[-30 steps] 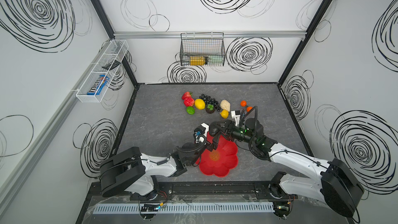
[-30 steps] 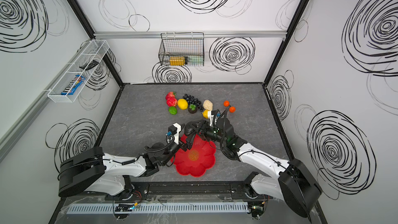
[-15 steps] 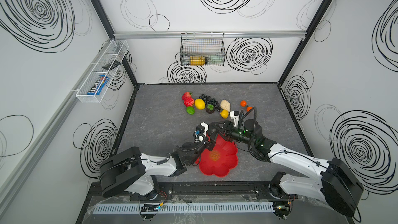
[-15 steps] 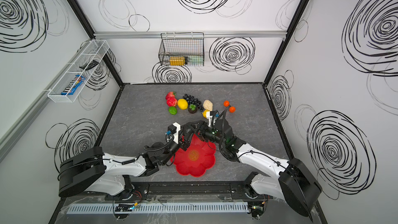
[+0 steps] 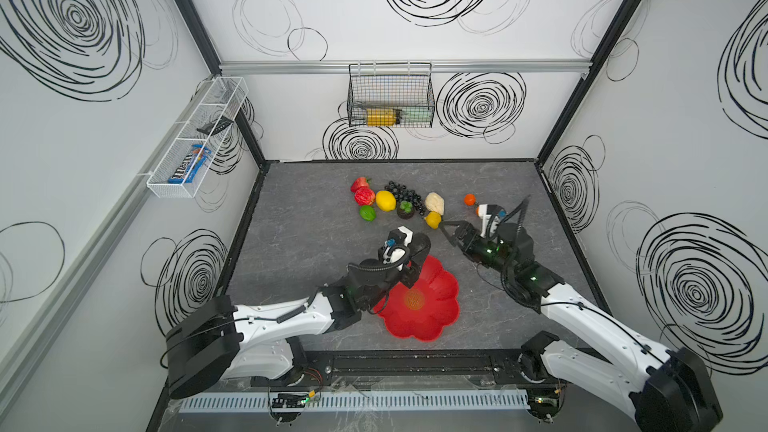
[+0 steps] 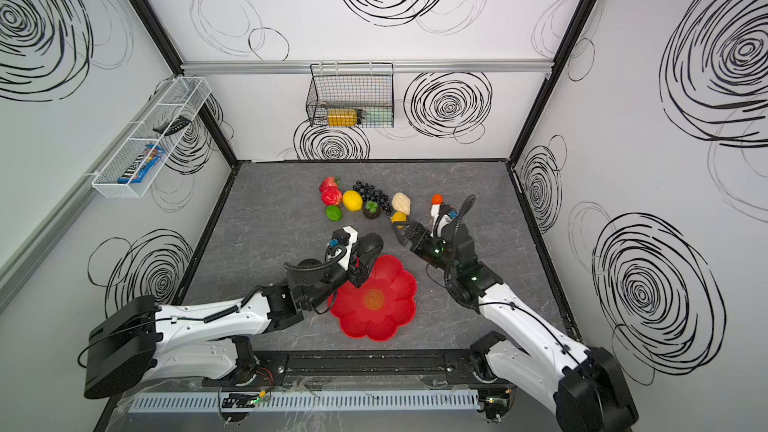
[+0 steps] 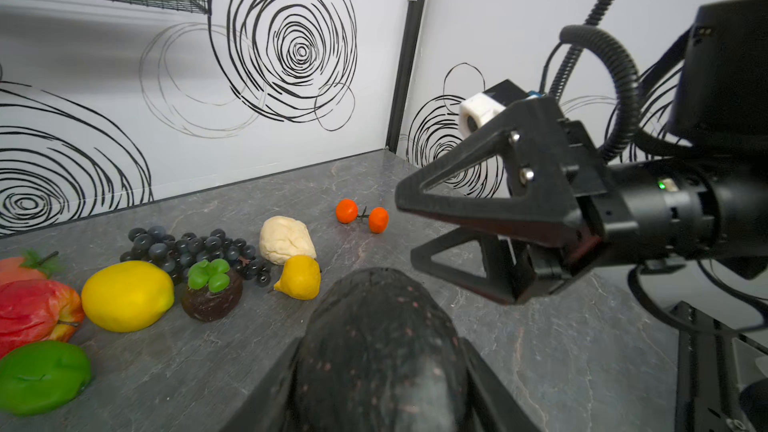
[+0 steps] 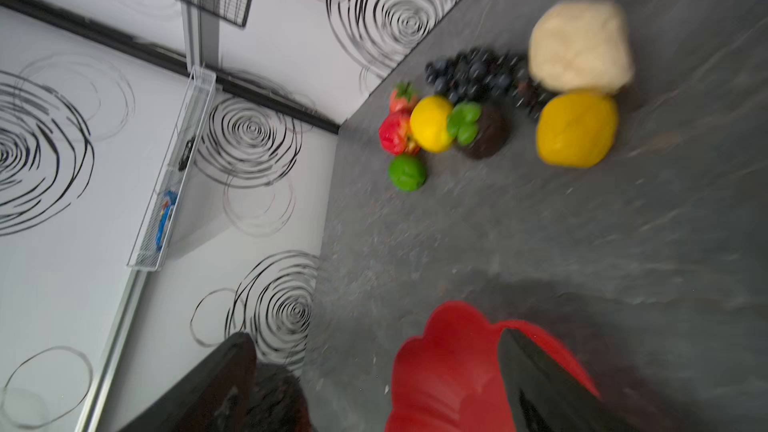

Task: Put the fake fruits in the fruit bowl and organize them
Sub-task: 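Hold the avocado with the left gripper while the right gripper withdraws, then lower the avocado into the red bowl with the left gripper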

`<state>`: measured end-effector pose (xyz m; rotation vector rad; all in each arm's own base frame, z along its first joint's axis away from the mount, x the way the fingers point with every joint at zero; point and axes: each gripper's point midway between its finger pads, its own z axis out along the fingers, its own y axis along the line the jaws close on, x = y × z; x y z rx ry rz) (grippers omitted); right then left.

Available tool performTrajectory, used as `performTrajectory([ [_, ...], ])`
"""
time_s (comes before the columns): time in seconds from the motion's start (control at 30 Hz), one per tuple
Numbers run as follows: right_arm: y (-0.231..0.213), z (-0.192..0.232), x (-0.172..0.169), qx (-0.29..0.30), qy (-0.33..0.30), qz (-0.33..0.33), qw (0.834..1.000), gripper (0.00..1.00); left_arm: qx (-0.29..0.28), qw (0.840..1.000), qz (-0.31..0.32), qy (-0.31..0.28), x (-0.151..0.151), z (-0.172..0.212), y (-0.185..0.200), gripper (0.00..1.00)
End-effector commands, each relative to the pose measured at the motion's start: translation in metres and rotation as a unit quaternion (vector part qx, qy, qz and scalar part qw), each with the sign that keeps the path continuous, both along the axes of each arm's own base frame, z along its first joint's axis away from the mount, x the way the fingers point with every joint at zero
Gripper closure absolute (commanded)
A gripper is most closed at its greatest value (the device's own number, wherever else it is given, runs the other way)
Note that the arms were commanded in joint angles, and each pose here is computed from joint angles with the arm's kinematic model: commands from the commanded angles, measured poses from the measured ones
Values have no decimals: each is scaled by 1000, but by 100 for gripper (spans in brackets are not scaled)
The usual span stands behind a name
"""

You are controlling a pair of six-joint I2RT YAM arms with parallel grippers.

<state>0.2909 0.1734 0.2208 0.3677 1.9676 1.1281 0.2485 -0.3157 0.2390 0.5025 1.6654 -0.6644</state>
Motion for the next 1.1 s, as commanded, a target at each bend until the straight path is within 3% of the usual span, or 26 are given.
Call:
performTrajectory([
  [0.0, -51, -28, -2, -108, -10, -52, 993, 2, 87, 993, -29, 78, -14, -31, 4, 44],
  [0.2, -90, -46, -1, -158, -20, -84, 984, 0, 168, 972, -47, 155, -37, -60, 20, 44],
  [0.43, -85, -72, -5, -139, -20, -75, 987, 1, 216, 943, -48, 249, -55, -110, 30, 46],
  [0.7, -78, -76, -9, -145, -18, -62, 987, 1, 210, 943, -37, 257, -53, -134, 27, 44],
  [1.07, -74, -82, -11, -137, -7, -52, 989, 2, 262, 920, -51, 286, -61, -161, 33, 41],
])
